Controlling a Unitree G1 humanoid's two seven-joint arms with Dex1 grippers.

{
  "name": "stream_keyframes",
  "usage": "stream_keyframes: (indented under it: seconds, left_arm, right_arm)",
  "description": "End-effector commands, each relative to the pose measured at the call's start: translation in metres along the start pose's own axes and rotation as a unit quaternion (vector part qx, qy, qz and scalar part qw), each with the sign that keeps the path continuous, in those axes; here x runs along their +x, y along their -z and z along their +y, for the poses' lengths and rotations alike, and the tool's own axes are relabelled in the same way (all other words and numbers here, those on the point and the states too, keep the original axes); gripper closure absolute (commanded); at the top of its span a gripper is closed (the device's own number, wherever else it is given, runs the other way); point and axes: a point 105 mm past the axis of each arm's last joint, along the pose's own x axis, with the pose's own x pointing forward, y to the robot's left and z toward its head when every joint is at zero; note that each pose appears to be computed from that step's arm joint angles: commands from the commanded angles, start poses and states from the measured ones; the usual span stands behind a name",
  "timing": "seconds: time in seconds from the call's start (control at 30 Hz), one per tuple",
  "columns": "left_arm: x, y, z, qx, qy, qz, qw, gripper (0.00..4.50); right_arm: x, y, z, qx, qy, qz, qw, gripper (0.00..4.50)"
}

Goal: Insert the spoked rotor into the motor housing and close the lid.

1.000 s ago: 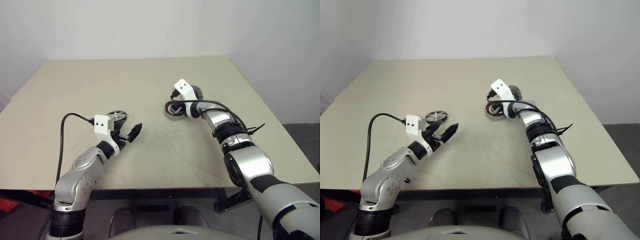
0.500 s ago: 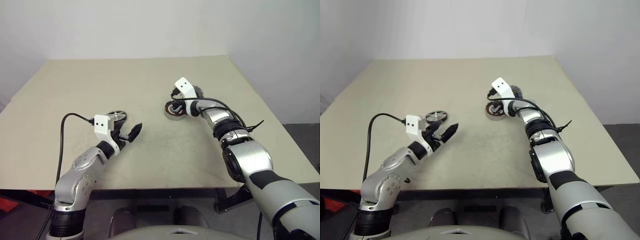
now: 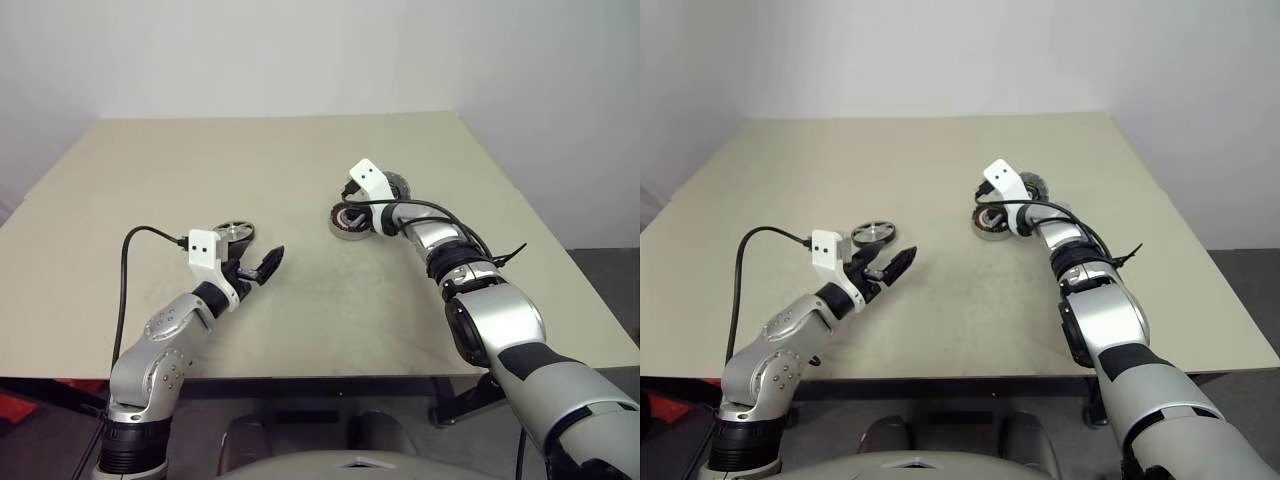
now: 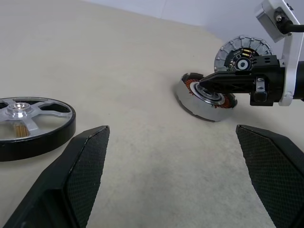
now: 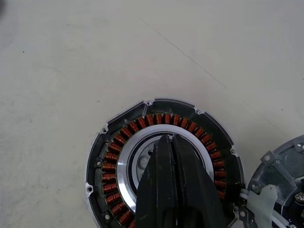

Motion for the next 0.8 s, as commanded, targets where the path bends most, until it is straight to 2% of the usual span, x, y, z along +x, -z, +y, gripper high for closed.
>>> stream_keyframes:
  seconds: [0.03,0.43,0.8]
  left_arm:
    - [0.000,-0.012,-0.003,0.012,0.005,-0.021,1.000,0.00]
    - [0.001,-0.012,-0.001,0.013,0.005,-0.021,1.000,0.00]
    - [0.002,-0.011,-0.001,0.011,0.007,-0.019,1.000,0.00]
  right_arm:
    - [-0.004,0.003,-0.003,-0.003,0.001,-0.001,1.000,4.49]
    - [-0.010,0.007,0.009,-0.003,-0.020,-0.003,1.000,4.49]
    - [-0.017,-0.009,0.008,-0.006,-0.027,-0.025,0.999,4.49]
